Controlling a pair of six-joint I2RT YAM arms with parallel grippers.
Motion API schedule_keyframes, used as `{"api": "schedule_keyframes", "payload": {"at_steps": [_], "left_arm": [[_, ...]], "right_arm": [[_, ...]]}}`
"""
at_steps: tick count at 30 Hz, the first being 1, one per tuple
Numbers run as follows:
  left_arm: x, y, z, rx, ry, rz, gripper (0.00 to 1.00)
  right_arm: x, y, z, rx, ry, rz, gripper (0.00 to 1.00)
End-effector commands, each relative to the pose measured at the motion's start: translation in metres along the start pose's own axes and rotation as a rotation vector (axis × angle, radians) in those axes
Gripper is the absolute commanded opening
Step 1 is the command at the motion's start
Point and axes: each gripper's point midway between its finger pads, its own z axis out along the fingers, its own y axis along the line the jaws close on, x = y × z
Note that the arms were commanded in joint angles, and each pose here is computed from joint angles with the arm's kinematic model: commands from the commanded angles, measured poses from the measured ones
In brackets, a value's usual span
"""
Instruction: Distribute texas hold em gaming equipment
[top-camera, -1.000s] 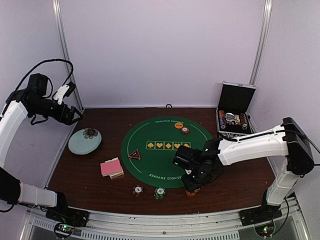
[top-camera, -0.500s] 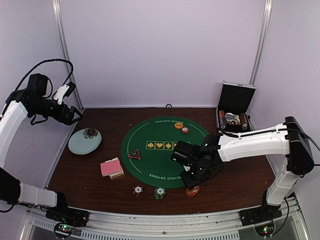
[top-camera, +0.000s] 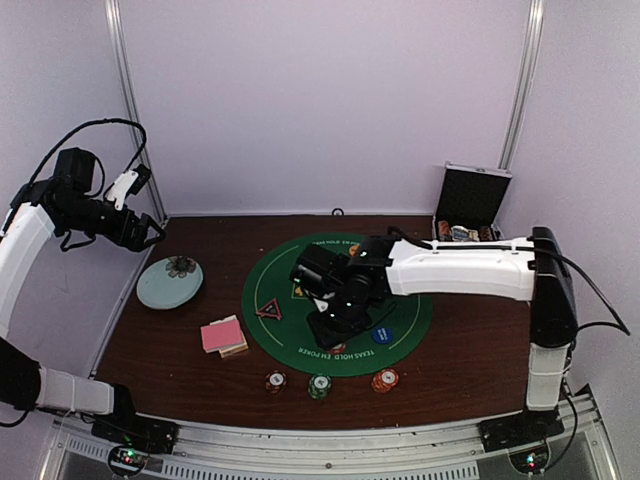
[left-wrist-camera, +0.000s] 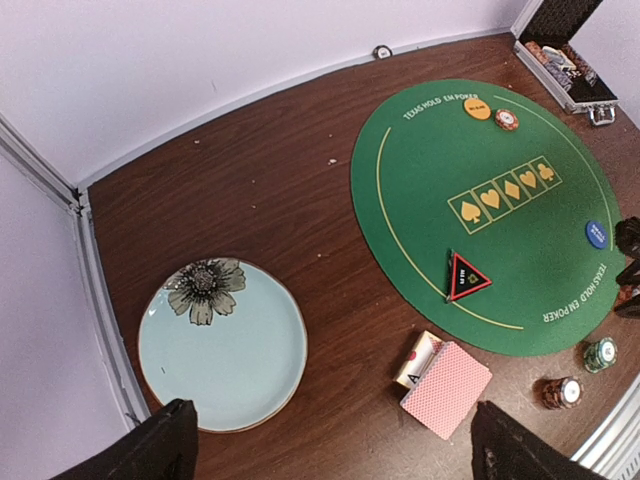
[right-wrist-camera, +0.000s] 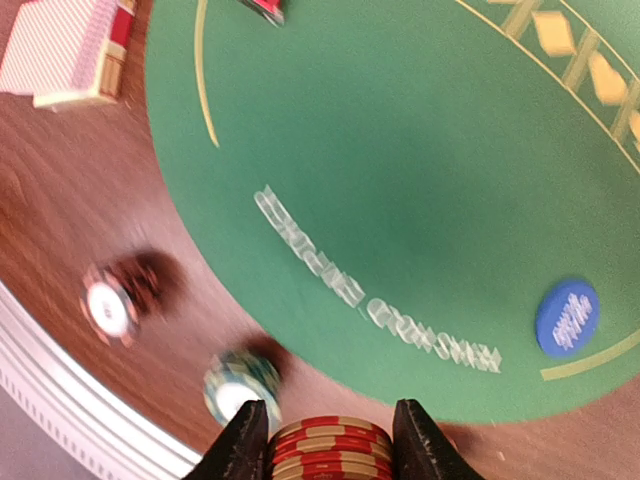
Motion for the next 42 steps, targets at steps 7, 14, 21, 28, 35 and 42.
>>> {"api": "schedule_keyframes", "payload": {"at_steps": [7, 14, 21, 28, 35, 42], "left_arm": [[-0.001, -0.002, -0.003, 0.004, -0.021, 0.013, 0.98], [-0.002, -0.007, -0.006, 0.022, -0.035, 0.015, 0.98], [-0.003, -0.008, -0.005, 0.032, -0.037, 0.012, 0.98], [-0.002, -0.009, -0.003, 0.039, -0.039, 0.007, 0.98], [-0.003, -0.008, -0.001, 0.042, -0.038, 0.006, 0.98], [-0.004, -0.007, -0.001, 0.040, -0.036, 0.005, 0.98]], "right_arm": [[-0.068, 0.058, 0.059, -0.029, -0.025, -0.099, 0.28], [-0.096, 0.068, 0.098, -0.044, -0.056, -0.068, 0.28], [-0.107, 0.059, 0.117, -0.058, -0.064, -0.019, 0.30], [-0.107, 0.059, 0.129, -0.071, -0.053, -0.009, 0.39], [-0.114, 0.057, 0.125, -0.080, -0.064, -0.004, 0.61], [-0.131, 0.057, 0.081, -0.090, -0.133, -0.013, 0.68]]}}
